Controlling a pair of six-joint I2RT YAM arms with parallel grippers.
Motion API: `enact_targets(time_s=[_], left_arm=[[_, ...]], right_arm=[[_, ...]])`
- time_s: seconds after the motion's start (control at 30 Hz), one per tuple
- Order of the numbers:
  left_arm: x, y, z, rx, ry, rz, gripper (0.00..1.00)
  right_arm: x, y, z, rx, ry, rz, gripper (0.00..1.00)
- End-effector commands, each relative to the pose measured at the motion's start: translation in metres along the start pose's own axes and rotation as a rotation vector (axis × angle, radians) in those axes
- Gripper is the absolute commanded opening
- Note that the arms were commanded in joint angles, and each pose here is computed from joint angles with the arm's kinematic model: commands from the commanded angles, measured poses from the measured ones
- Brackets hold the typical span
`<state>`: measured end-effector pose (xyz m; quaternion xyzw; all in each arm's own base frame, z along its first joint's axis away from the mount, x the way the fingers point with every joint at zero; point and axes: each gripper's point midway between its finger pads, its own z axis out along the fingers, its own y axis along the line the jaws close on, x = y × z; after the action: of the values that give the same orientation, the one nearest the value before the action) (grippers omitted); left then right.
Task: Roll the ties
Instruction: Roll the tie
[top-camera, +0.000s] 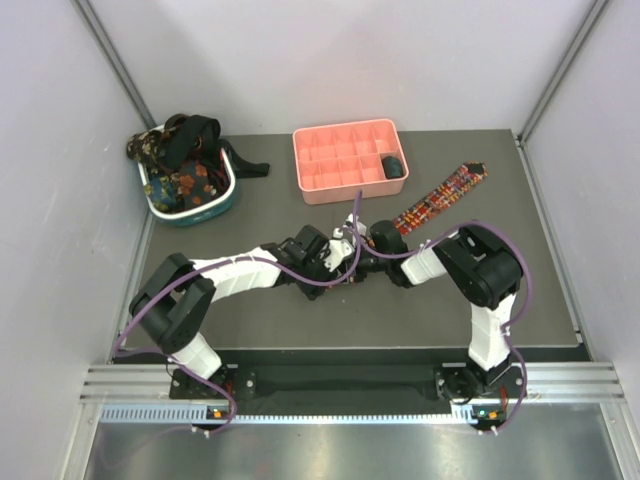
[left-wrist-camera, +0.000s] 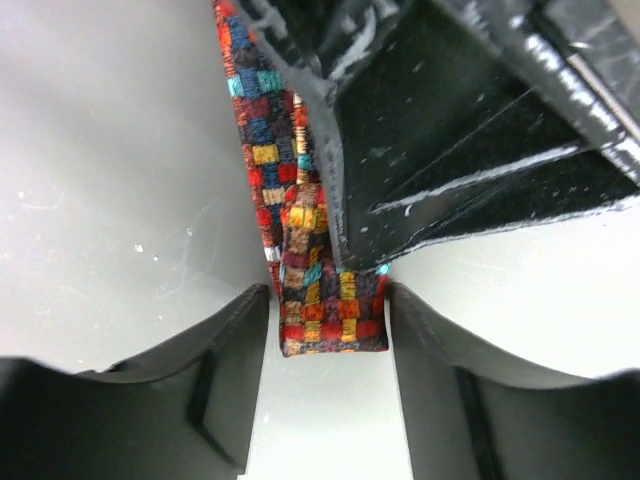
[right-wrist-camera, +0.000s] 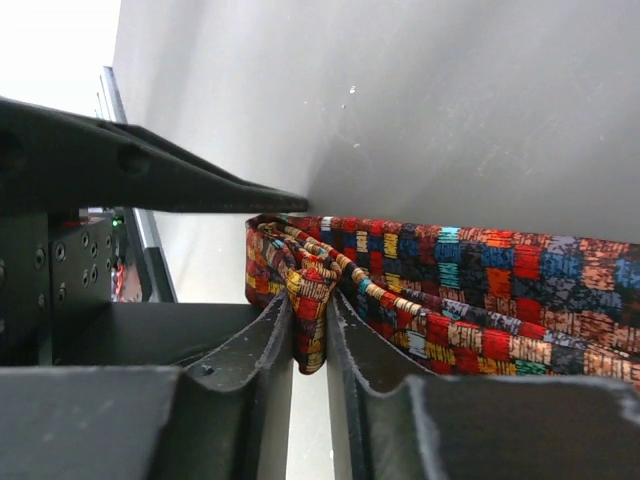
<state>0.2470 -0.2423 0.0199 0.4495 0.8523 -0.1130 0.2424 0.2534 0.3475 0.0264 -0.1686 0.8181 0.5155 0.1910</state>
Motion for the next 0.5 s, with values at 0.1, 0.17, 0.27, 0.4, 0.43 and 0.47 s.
enact_targets(time_s=[0.1, 0.17, 0.27, 0.4, 0.43, 0.47], left_arm=[[-0.025, -0.004, -0.009, 0.035, -0.069, 0.053, 0.63], [-0.032, -0.005, -0.009, 0.044, -0.086, 0.067, 0.63], [-0.039, -0.004, -0.008, 0.053, -0.095, 0.091, 0.62], [-0.041, -0.007, -0.002, 0.083, -0.099, 0.126, 0.58], [-0.04, -0.009, 0.0, 0.091, -0.096, 0.128, 0.56], [-0.04, -0.009, 0.0, 0.092, -0.092, 0.128, 0.55]], right_arm=[[-0.007, -0.001, 0.0, 0.01, -0.001, -0.057, 0.14], [-0.008, -0.001, 0.0, 0.008, 0.001, -0.055, 0.14], [-0.008, 0.001, 0.0, 0.0, 0.004, -0.059, 0.14], [-0.008, 0.002, 0.0, -0.003, 0.007, -0.057, 0.14], [-0.007, 0.002, 0.0, -0.003, 0.01, -0.056, 0.14], [-0.007, 0.001, 0.0, -0.005, 0.01, -0.057, 0.14]])
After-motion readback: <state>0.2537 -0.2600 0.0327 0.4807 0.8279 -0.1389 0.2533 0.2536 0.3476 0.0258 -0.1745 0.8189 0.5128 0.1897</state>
